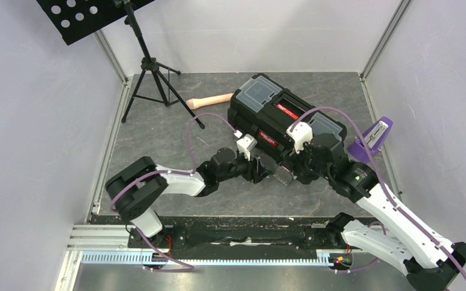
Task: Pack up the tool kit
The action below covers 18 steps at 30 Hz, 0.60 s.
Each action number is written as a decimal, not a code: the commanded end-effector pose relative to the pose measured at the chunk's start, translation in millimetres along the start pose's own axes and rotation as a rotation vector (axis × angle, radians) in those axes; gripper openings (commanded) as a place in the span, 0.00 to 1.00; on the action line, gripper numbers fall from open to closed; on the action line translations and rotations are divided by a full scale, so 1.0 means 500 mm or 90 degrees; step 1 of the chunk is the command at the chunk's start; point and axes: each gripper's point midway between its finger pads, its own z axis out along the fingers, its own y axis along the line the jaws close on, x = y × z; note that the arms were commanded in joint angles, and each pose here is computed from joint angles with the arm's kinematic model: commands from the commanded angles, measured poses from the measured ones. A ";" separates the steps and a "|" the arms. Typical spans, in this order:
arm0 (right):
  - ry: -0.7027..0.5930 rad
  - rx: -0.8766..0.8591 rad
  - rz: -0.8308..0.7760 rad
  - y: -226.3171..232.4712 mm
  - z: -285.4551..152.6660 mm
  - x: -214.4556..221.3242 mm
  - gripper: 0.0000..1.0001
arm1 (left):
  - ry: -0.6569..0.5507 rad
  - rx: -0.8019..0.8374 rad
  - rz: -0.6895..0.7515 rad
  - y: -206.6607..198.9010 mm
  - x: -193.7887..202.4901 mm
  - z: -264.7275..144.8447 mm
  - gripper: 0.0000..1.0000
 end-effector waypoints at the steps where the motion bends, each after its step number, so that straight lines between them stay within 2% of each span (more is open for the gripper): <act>1: -0.036 -0.008 -0.017 0.002 0.001 -0.009 0.74 | -0.097 0.086 0.091 -0.021 -0.036 0.022 0.68; 8: -0.076 -0.009 -0.025 0.002 -0.010 -0.024 0.87 | -0.116 0.174 0.184 -0.036 -0.005 0.065 0.69; 11: -0.085 -0.012 -0.029 0.003 -0.014 -0.029 0.88 | -0.101 0.189 0.197 -0.034 0.015 0.085 0.69; 18: -0.093 -0.013 -0.037 0.003 -0.019 -0.031 0.88 | -0.119 0.221 0.197 -0.032 0.031 0.115 0.70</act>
